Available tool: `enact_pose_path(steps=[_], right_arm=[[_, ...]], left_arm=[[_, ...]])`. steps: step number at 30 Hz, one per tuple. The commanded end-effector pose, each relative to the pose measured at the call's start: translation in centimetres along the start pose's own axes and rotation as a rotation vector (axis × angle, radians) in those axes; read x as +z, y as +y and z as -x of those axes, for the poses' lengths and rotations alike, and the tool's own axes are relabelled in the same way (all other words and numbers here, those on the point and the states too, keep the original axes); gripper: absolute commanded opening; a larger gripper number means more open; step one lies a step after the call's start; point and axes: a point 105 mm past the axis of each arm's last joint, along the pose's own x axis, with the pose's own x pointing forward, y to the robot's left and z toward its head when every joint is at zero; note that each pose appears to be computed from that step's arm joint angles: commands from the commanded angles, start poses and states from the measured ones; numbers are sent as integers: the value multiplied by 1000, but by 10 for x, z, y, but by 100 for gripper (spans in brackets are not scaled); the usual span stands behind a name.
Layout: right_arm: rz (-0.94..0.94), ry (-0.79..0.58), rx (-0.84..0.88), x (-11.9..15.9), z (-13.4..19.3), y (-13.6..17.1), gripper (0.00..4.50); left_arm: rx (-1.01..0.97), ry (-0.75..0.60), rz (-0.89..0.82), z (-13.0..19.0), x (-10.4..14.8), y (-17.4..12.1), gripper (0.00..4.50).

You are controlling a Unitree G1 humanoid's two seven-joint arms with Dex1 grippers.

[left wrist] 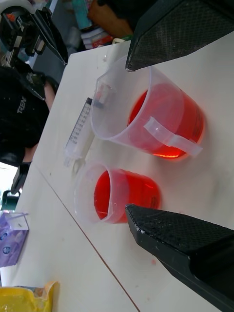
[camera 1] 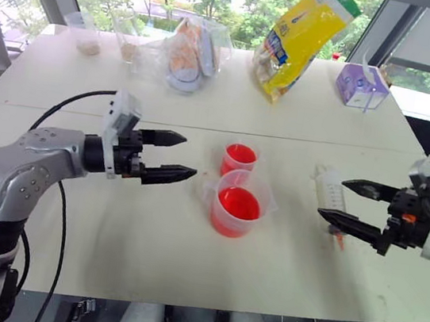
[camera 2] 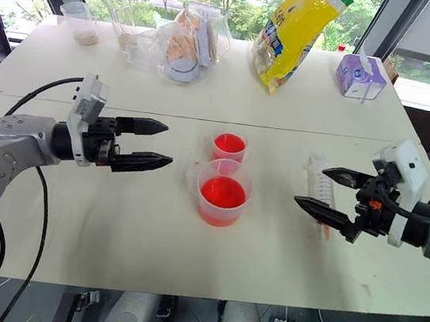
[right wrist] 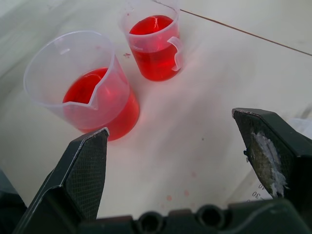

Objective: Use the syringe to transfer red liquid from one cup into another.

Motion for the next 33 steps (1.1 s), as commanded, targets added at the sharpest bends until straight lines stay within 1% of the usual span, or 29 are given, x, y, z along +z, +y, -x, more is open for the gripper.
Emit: enact_pose_path(steps=[1, 5, 11, 27, 30, 32, 33], right_arm=[[63, -8, -21, 11, 8, -1, 443], [45, 37, -39, 5, 12, -7, 443], [63, 39, -51, 5, 11, -8, 443], [86, 74, -74, 1, 12, -16, 443], [63, 68, -114, 1, 11, -24, 443], [5, 83, -156, -3, 10, -34, 443], [-52, 90, -188, -6, 9, -41, 443]], left_arm=[[-8, -23, -52, 1, 13, -2, 450], [-20, -63, -40, 1, 20, -4, 450], [-5, -42, -55, 0, 17, -4, 450], [-4, -53, -53, -3, 17, -5, 450], [-5, -54, -53, -4, 17, -6, 450], [-10, -51, -55, -5, 16, -7, 450], [-16, -52, -55, -5, 16, -8, 450]])
